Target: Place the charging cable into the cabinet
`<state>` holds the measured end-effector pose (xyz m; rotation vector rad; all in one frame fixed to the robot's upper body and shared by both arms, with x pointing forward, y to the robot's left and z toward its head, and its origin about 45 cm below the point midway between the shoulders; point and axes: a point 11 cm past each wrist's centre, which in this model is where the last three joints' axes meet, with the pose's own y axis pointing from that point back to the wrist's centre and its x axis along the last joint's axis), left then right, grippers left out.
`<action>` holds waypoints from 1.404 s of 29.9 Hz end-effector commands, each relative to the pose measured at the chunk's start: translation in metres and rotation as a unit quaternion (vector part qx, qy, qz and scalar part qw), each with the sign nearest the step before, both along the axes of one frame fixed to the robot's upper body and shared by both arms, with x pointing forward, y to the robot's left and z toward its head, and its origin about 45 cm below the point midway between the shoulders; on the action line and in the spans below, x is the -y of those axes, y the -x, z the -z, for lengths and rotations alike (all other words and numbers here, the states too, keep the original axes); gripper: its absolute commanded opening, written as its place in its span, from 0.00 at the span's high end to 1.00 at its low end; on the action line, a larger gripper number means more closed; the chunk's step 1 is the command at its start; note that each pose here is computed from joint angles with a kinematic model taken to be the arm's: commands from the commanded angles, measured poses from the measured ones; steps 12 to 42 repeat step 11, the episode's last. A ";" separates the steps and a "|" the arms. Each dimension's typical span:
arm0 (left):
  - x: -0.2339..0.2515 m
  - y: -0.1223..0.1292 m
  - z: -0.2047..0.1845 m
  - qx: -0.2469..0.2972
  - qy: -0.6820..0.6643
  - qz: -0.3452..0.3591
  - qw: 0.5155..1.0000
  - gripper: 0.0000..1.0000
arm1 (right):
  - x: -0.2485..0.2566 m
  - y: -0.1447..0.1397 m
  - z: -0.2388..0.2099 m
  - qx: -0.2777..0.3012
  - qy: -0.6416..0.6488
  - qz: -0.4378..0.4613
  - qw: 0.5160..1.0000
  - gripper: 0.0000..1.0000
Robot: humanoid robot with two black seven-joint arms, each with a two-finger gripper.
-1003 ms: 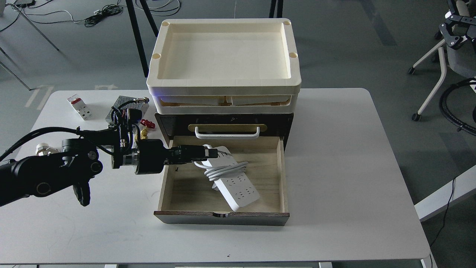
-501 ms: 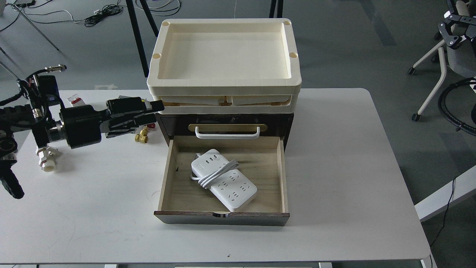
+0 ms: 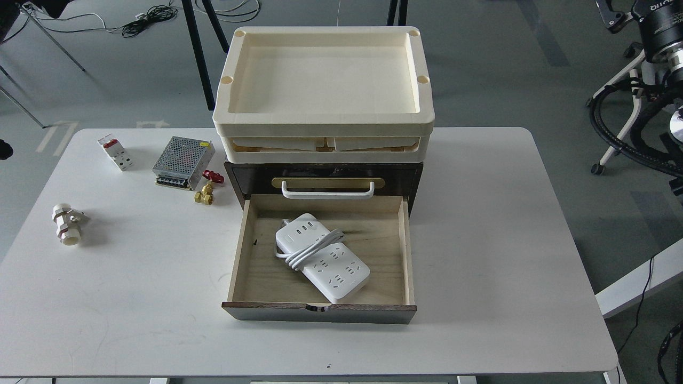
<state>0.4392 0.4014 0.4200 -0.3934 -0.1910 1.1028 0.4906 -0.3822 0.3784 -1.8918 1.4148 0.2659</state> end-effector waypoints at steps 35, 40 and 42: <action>-0.019 -0.020 0.028 -0.019 0.055 -0.054 0.997 0.13 | -0.035 -0.008 0.005 0.006 -0.020 -0.025 0.999 0.01; -0.019 -0.020 0.028 -0.019 0.055 -0.054 0.997 0.13 | -0.035 -0.008 0.005 0.006 -0.020 -0.025 0.999 0.01; -0.019 -0.020 0.028 -0.019 0.055 -0.054 0.997 0.13 | -0.035 -0.008 0.005 0.006 -0.020 -0.025 0.999 0.01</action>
